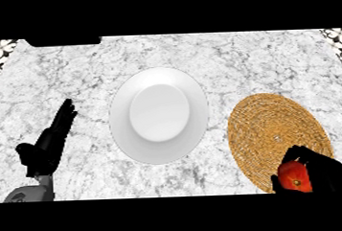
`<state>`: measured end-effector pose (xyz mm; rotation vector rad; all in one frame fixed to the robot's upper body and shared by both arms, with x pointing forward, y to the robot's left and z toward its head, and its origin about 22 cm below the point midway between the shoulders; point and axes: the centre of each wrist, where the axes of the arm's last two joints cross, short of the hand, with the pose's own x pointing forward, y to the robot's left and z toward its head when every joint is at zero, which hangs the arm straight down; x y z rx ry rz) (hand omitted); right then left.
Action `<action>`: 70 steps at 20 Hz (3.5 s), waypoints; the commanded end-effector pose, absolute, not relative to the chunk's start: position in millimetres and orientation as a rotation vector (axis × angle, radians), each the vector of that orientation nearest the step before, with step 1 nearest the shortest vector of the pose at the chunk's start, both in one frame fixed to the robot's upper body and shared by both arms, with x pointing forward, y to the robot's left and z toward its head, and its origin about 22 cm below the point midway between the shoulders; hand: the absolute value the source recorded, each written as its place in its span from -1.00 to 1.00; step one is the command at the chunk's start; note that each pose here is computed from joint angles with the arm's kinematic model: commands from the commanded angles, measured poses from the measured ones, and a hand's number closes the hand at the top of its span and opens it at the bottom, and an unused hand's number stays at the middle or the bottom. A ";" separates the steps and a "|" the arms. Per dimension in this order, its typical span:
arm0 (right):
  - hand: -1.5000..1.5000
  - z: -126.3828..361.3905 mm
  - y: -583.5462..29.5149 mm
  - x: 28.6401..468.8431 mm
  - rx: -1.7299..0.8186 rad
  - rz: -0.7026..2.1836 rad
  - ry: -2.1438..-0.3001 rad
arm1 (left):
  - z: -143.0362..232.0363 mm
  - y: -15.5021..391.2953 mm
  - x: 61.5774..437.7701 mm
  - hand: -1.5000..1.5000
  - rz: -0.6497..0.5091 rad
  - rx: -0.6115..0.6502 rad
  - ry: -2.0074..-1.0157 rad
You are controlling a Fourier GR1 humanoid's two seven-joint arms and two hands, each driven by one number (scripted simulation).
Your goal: Pick the tomato from the placemat and place it in the plate
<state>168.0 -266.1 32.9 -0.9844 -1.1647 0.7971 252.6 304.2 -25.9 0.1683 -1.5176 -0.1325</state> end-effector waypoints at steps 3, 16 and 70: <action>1.00 88.7 -263.7 130.1 -1.043 0.811 -1.307 | -23.8 299.9 249.9 0.00 -0.135 0.143 -1.520; 1.00 165.9 -215.3 131.7 -1.158 0.649 -1.609 | -20.2 300.6 261.9 0.00 -0.147 0.168 -1.513; -1.00 80.4 -104.3 300.1 -0.494 -0.150 -1.690 | -19.6 300.8 252.7 0.00 -0.130 0.156 -1.517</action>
